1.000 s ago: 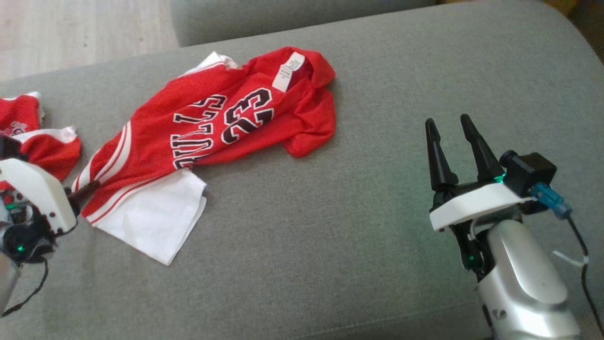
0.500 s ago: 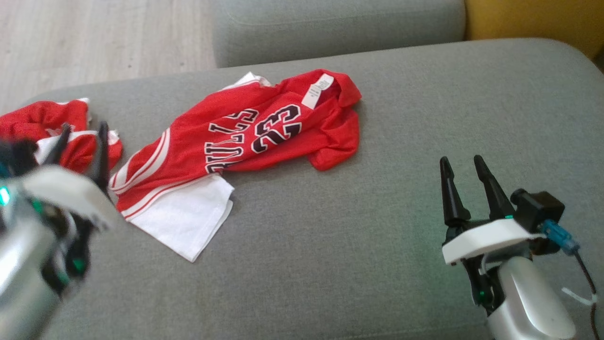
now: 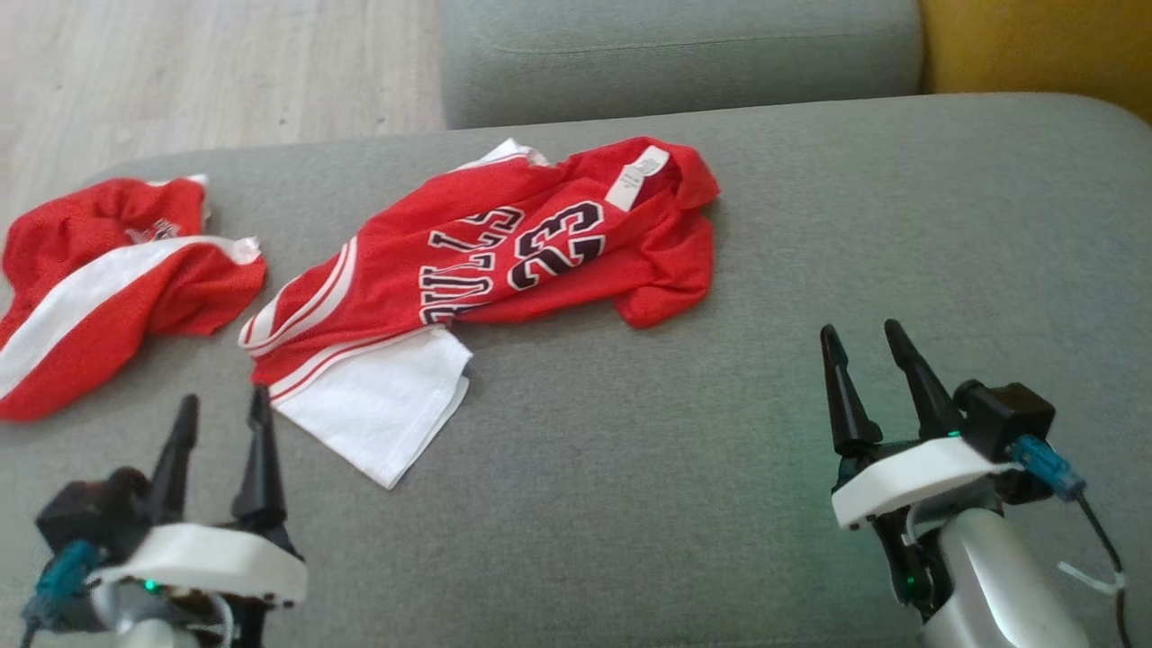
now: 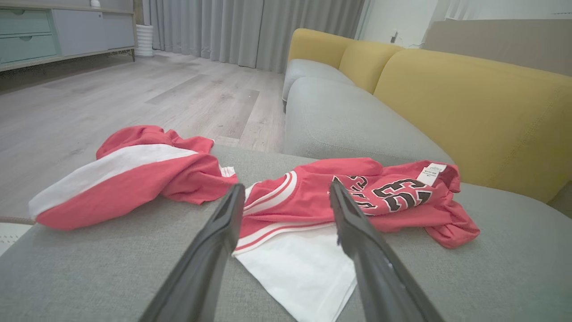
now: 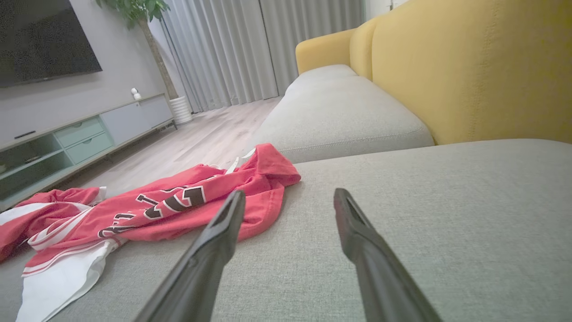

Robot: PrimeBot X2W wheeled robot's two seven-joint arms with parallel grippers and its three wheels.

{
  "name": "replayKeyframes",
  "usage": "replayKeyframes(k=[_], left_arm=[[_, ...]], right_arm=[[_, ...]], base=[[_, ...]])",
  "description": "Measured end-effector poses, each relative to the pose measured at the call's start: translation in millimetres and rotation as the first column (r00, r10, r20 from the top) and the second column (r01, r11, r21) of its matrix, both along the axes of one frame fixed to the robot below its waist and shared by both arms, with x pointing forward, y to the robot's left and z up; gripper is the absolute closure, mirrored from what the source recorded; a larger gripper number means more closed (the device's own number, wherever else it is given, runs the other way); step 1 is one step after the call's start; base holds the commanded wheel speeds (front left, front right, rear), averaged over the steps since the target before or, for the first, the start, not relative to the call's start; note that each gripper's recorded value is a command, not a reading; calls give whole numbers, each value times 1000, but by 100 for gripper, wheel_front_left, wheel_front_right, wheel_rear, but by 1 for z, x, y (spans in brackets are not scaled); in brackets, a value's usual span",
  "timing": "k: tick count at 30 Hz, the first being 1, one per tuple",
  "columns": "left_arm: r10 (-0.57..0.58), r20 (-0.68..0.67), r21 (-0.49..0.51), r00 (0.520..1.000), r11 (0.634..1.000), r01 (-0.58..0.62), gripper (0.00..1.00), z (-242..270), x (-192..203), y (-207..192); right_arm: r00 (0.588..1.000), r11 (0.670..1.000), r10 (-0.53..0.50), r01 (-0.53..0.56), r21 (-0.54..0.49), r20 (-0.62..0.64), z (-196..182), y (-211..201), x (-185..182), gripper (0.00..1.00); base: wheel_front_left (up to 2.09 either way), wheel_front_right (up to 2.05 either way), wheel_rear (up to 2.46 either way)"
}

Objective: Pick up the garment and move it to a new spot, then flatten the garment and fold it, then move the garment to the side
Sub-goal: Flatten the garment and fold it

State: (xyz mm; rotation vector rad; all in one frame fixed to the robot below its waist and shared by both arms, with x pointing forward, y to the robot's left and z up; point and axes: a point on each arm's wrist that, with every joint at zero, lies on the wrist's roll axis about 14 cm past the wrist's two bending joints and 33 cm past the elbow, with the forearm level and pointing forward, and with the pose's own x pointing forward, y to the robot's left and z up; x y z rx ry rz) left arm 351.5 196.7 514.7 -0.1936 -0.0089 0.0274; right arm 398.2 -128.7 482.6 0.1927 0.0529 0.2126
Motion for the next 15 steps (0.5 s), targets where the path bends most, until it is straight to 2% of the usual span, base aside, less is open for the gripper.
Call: replayKeyframes(k=[6,10,13,15], left_arm=[[-23,12,-23,1000,999,23,0,-4,-6,-7],[-11,-3,-40,1000,999,11,0,-12,-4,-5],[3,-17,-47,1000,999,-3,0,-19,-4,-2],[17,-29,-51,999,999,-19,0,-24,-5,2]], right_arm=[[991,997,75,-78,-26,-109,-20,20,11,0],[973,991,130,-135,-17,-192,-24,38,41,0],[946,987,157,-161,6,-284,-31,51,66,0],[905,985,169,-171,30,-390,-47,58,75,0]], base=[[0,0,0],[0,0,0],[0,0,0],[0,0,0]])
